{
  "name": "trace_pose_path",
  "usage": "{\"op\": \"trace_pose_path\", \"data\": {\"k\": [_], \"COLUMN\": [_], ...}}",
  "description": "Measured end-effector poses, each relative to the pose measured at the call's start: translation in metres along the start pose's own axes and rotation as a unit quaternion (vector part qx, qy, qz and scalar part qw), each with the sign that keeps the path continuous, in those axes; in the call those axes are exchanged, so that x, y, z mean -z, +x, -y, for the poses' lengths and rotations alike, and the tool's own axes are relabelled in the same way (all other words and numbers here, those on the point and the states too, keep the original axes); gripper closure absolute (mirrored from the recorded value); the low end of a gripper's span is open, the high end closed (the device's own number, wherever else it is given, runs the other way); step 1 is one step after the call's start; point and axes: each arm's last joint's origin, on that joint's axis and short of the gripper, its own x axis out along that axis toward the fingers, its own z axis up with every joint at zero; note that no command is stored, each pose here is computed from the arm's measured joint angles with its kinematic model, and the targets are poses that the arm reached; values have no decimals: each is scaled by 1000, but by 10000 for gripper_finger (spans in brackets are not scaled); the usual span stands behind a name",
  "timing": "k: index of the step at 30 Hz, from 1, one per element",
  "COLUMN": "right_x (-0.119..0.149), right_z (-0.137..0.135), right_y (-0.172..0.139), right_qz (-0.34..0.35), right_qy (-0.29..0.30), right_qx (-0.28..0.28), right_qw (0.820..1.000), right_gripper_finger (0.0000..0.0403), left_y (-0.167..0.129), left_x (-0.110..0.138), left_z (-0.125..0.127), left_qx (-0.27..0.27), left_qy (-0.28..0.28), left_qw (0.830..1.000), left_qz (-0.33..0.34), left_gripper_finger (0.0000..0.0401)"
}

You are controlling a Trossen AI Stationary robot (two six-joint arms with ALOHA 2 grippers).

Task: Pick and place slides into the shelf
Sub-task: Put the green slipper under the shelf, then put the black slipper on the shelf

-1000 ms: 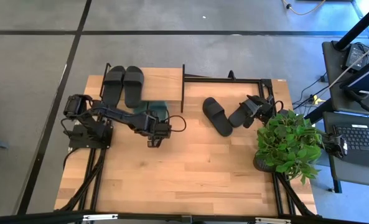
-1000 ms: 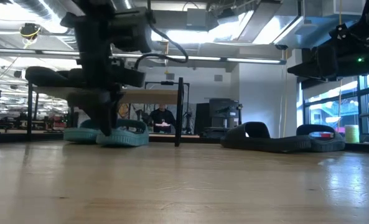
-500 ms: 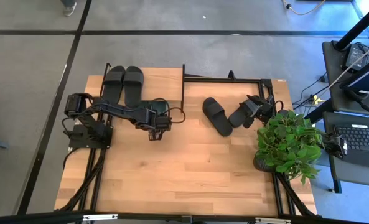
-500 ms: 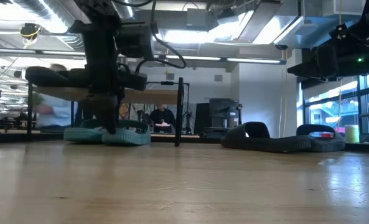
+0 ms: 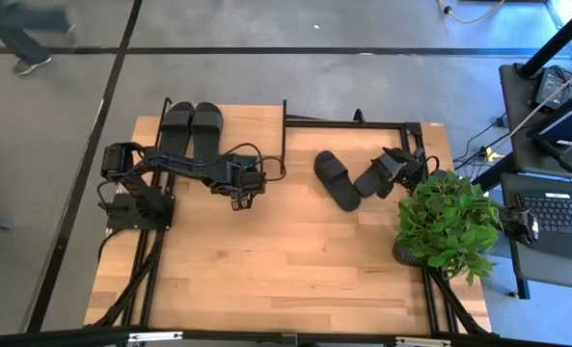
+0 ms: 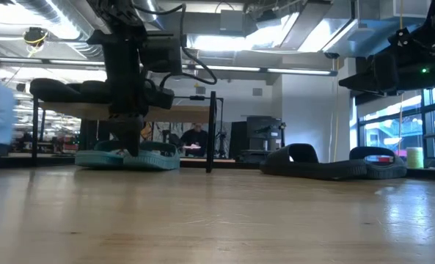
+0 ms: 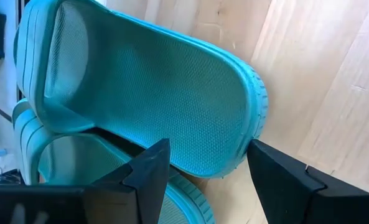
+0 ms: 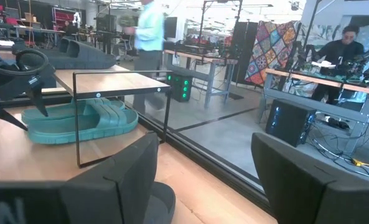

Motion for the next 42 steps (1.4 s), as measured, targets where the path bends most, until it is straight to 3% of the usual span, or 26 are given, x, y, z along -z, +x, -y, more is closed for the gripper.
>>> {"op": "trace_pose_path", "data": {"k": [7, 15, 24, 28, 34, 42], "right_x": [0, 0, 0, 0, 0, 0], "right_z": [0, 0, 0, 0, 0, 0], "right_y": [0, 0, 0, 0, 0, 0], "right_qz": [0, 0, -1, -1, -1, -1], "right_qy": [0, 1, 1, 0, 0, -2], "right_qx": [0, 0, 0, 0, 0, 0], "right_qw": [1000, 1000, 1000, 1000, 1000, 1000], "right_gripper_finger": [146, 146, 146, 146, 146, 146], "left_y": [-8, -46, -114, -134, -127, -103], "left_x": [0, -10, 7, 23, 51, 82], "left_z": [8, 15, 0, -9, -7, 0], "left_qx": [11, 36, 58, 112, 216, 288], "left_qy": [19, 33, -5, -33, -32, -46], "left_qw": [1000, 999, 988, 961, 893, 820], "left_qz": [0, -3, 141, 253, 393, 492], "left_gripper_finger": [196, 196, 196, 196, 196, 196]}}
